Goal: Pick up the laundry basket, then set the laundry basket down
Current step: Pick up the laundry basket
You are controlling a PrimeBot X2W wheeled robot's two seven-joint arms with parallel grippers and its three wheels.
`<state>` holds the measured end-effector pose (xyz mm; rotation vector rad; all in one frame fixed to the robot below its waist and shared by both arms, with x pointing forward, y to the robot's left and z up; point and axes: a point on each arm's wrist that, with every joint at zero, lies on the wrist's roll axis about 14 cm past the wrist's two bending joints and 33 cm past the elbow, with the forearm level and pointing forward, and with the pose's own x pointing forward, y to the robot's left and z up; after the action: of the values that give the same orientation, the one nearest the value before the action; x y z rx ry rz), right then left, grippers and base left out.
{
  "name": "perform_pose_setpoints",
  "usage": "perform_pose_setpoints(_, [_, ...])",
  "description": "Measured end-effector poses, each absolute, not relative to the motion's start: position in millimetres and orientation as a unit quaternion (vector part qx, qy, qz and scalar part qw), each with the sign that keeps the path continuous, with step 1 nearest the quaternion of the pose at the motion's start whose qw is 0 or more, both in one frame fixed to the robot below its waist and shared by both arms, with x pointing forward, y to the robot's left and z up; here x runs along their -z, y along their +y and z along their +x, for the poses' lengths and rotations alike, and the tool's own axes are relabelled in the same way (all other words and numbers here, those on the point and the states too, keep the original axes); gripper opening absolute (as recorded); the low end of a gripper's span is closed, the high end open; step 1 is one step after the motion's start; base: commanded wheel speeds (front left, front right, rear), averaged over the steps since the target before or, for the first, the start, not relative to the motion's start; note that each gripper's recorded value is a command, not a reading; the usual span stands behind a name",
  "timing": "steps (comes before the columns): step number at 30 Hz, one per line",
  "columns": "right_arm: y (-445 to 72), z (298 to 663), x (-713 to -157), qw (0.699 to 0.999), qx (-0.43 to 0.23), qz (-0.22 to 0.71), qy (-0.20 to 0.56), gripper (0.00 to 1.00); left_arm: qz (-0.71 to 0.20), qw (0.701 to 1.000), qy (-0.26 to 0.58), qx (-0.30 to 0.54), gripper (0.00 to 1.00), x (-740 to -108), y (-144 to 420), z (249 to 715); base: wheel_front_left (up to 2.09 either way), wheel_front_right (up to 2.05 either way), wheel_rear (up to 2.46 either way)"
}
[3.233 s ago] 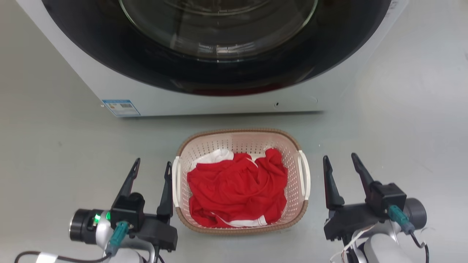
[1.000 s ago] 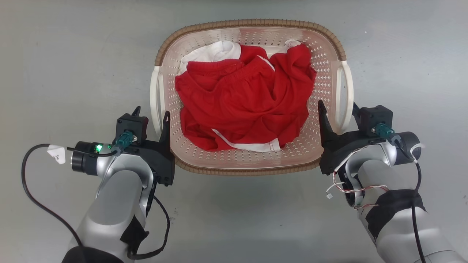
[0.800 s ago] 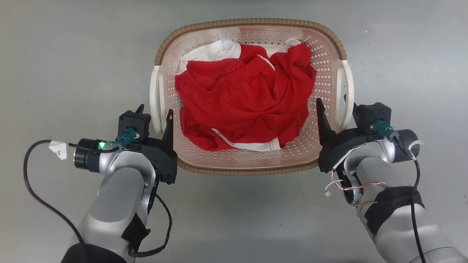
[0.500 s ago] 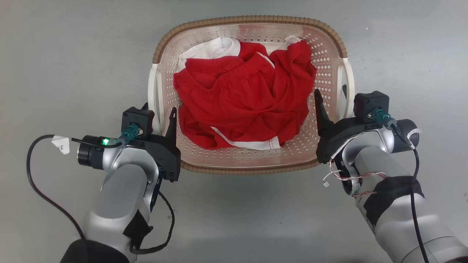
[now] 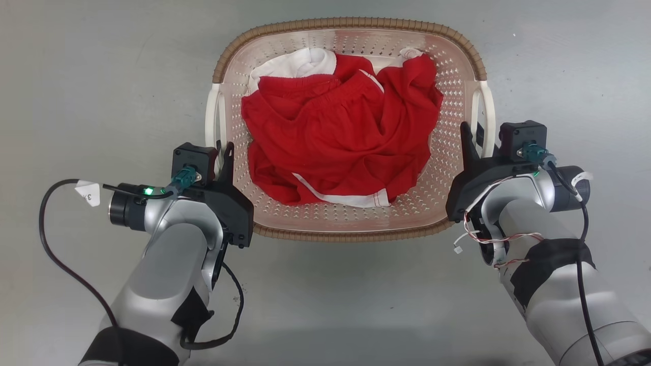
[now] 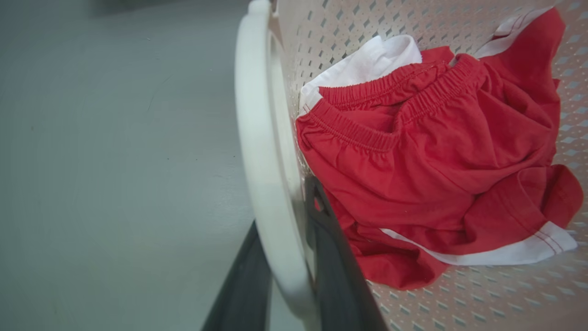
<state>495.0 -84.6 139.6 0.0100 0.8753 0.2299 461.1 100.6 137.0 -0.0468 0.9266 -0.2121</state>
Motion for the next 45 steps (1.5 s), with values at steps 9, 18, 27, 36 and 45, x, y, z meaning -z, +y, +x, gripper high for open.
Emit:
perform_pose_setpoints(9, [-85,492,-144,0.898,-0.109,0.005,0.426,0.0,-0.013,0.888,0.447,0.109,0.0,-142,99,461,0.0,0.0,0.0])
perform_pose_setpoints(18, [-82,493,-166,0.903,-0.111,0.008,0.414,0.0,-0.004,0.892,0.439,0.11,0.0,-160,100,464,0.0,0.0,0.0])
perform_pose_setpoints(27, [-81,480,-190,0.903,-0.116,0.008,0.414,0.0,0.003,0.893,0.434,0.116,0.0,-183,98,458,0.0,0.0,0.0])
perform_pose_setpoints(36, [-80,455,-213,0.896,-0.12,0.006,0.428,0.0,0.005,0.887,0.447,0.114,0.0,-203,99,434,0.0,0.0,0.0])
perform_pose_setpoints(45, [-79,424,-231,0.887,-0.125,0.009,0.444,0.0,0.0,0.882,0.458,0.11,0.0,-220,98,405,0.0,0.0,0.0])
